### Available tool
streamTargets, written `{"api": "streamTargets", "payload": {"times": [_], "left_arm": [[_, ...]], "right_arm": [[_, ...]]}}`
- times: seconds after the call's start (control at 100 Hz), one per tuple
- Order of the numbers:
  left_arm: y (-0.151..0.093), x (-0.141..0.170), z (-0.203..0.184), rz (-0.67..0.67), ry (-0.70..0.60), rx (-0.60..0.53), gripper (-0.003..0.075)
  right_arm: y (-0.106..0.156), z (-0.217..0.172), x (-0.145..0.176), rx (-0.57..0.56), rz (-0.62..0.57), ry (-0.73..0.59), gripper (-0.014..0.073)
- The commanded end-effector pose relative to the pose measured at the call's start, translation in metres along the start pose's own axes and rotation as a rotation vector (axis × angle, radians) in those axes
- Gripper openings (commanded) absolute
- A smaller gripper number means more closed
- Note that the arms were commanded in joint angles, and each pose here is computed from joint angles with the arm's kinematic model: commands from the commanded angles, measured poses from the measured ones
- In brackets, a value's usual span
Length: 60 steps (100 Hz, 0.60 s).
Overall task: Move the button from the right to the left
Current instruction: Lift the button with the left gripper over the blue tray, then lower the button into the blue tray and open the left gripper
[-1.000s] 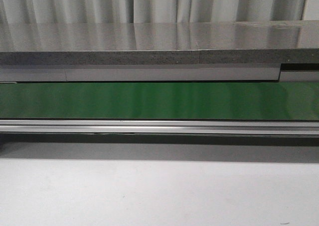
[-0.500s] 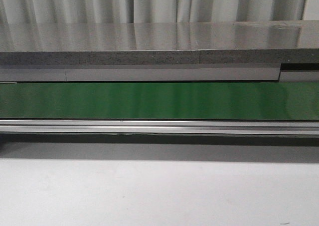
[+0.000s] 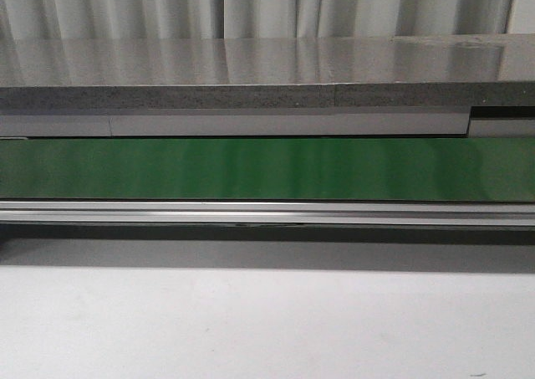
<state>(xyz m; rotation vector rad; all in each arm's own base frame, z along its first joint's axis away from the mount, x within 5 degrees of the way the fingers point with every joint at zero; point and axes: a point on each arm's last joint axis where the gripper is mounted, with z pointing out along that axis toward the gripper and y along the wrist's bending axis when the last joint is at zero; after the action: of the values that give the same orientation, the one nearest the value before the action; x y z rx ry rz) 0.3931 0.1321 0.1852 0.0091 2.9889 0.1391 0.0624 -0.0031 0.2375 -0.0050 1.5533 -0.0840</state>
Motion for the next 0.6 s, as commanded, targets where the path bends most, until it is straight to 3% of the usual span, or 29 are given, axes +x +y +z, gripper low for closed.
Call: {"api": "streamTargets", "payload": {"times": [0.0, 0.17, 0.44, 0.59], "left_arm": [[0.003, -0.006, -0.028, 0.010, -0.097, -0.026, 0.0266], [0.004, -0.008, -0.028, 0.010, -0.110, -0.030, 0.0430], [0.004, -0.006, -0.030, 0.014, -0.101, -0.037, 0.0431], [0.006, -0.008, -0.053, 0.013, -0.188, -0.068, 0.0414]], "right_arm": [[-0.001, -0.001, -0.016, 0.005, -0.004, -0.104, -0.0067], [-0.001, -0.001, -0.016, 0.005, -0.004, -0.104, -0.0067], [-0.001, -0.001, -0.016, 0.005, -0.004, -0.104, -0.0067], [-0.001, -0.001, -0.016, 0.005, -0.004, -0.104, -0.0067]]}}
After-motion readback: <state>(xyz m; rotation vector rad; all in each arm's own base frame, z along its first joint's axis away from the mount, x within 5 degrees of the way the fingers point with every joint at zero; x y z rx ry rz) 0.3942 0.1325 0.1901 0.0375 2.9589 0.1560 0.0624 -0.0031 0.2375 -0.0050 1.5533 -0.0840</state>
